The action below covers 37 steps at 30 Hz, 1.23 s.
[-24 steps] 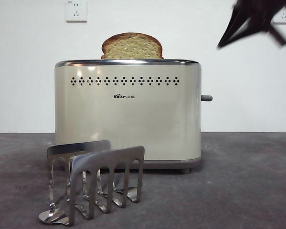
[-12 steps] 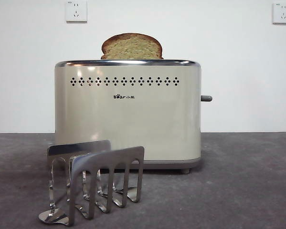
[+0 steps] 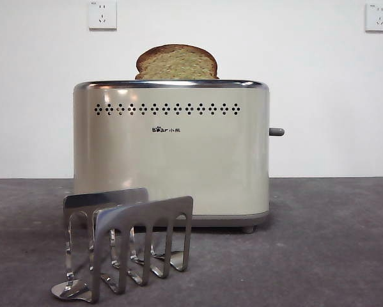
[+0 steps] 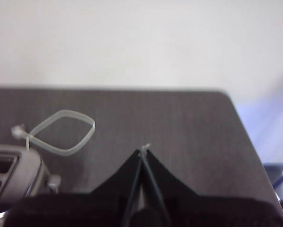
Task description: Pick up a slice of bread from the rack,put the bread on the toaster,press the button
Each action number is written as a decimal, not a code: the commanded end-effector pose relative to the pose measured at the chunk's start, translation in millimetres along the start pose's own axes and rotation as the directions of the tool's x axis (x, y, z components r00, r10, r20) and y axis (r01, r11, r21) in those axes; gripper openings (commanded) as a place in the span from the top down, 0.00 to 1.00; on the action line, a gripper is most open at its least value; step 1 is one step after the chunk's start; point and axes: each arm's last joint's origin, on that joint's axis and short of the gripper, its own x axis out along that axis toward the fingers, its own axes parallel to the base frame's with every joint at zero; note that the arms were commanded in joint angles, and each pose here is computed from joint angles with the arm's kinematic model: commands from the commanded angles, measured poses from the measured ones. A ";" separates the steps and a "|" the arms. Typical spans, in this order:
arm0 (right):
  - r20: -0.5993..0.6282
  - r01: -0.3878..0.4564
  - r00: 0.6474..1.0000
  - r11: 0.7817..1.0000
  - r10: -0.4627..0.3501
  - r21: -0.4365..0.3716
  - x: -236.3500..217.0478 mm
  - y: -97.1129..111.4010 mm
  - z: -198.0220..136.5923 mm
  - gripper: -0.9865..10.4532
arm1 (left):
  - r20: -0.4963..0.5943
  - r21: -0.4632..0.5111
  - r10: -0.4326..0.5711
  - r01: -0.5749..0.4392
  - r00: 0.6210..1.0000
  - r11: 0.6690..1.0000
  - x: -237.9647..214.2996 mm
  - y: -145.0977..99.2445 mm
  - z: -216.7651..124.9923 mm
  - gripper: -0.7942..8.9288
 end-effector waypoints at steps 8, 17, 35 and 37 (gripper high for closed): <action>-0.081 0.001 0.997 1.000 -0.002 -0.013 26.4 2.7 3.5 0.91 | 0.433 0.270 -0.002 -0.127 0.901 0.954 47.6 22.9 -5.5 0.92; -0.209 -0.006 0.978 1.000 0.001 -0.027 83.3 8.6 9.8 0.91 | 0.868 0.011 0.108 -0.237 0.485 0.972 92.6 71.3 -86.9 0.92; -0.487 -0.029 0.873 0.998 -0.001 -0.054 214.4 23.4 -3.9 0.91 | 0.757 -0.325 0.447 -0.319 0.476 0.890 139.3 107.1 -186.5 0.92; -0.516 -0.032 0.856 0.998 -0.002 -0.057 228.8 25.1 -8.0 0.91 | 0.720 -0.357 0.447 -0.270 0.530 0.894 150.1 107.8 -194.5 0.92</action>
